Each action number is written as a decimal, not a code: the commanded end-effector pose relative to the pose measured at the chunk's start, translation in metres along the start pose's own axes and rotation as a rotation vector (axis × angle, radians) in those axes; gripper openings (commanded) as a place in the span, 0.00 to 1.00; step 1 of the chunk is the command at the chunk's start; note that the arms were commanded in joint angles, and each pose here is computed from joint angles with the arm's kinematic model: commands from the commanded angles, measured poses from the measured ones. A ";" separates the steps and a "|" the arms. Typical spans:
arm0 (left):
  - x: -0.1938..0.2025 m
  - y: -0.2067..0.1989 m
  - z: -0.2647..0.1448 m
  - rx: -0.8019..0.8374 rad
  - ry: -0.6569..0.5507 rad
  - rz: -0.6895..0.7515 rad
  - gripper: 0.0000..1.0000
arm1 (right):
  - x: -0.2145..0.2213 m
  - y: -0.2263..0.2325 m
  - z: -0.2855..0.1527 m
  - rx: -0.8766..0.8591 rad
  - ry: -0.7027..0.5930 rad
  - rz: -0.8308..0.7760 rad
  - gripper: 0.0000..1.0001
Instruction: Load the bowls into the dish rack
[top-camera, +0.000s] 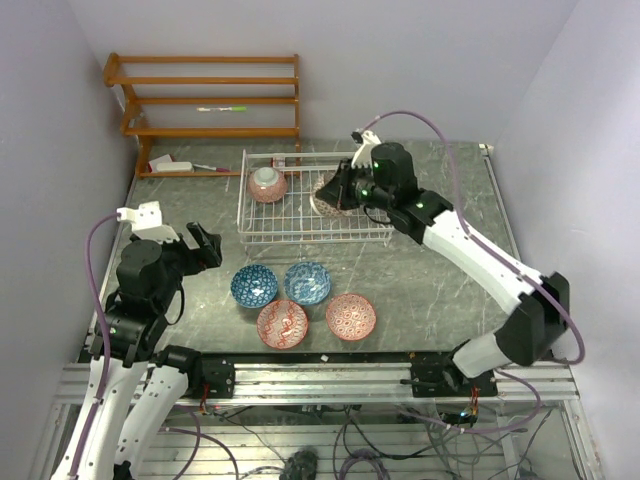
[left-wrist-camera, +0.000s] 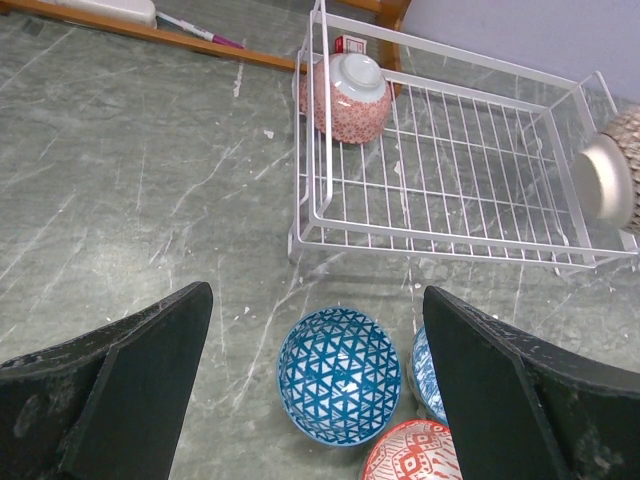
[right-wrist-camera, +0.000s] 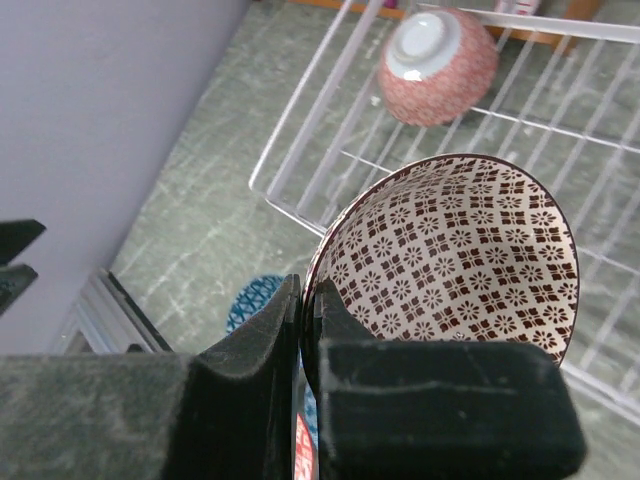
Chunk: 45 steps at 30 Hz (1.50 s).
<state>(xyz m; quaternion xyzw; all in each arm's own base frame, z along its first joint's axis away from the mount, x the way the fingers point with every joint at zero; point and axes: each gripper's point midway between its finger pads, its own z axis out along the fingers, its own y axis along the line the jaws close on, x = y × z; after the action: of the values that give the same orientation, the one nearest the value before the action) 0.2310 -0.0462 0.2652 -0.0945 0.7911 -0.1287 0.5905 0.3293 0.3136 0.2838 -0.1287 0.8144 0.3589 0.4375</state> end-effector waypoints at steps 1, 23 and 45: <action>-0.004 0.003 0.000 -0.011 -0.026 -0.005 0.98 | -0.055 0.056 0.015 -0.266 -0.143 0.011 0.00; -0.002 0.004 0.001 -0.017 -0.017 -0.003 0.98 | 0.004 0.021 0.159 -0.521 -0.067 0.385 0.00; -0.002 0.005 0.001 -0.022 -0.017 -0.002 0.98 | 0.064 -0.060 0.189 -0.414 0.023 0.654 0.00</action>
<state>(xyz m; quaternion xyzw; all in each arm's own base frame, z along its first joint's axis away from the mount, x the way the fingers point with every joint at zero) 0.2307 -0.0458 0.2657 -0.0951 0.7903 -0.1283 0.5915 0.4390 0.4201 0.1589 0.0228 0.7110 0.6487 0.2704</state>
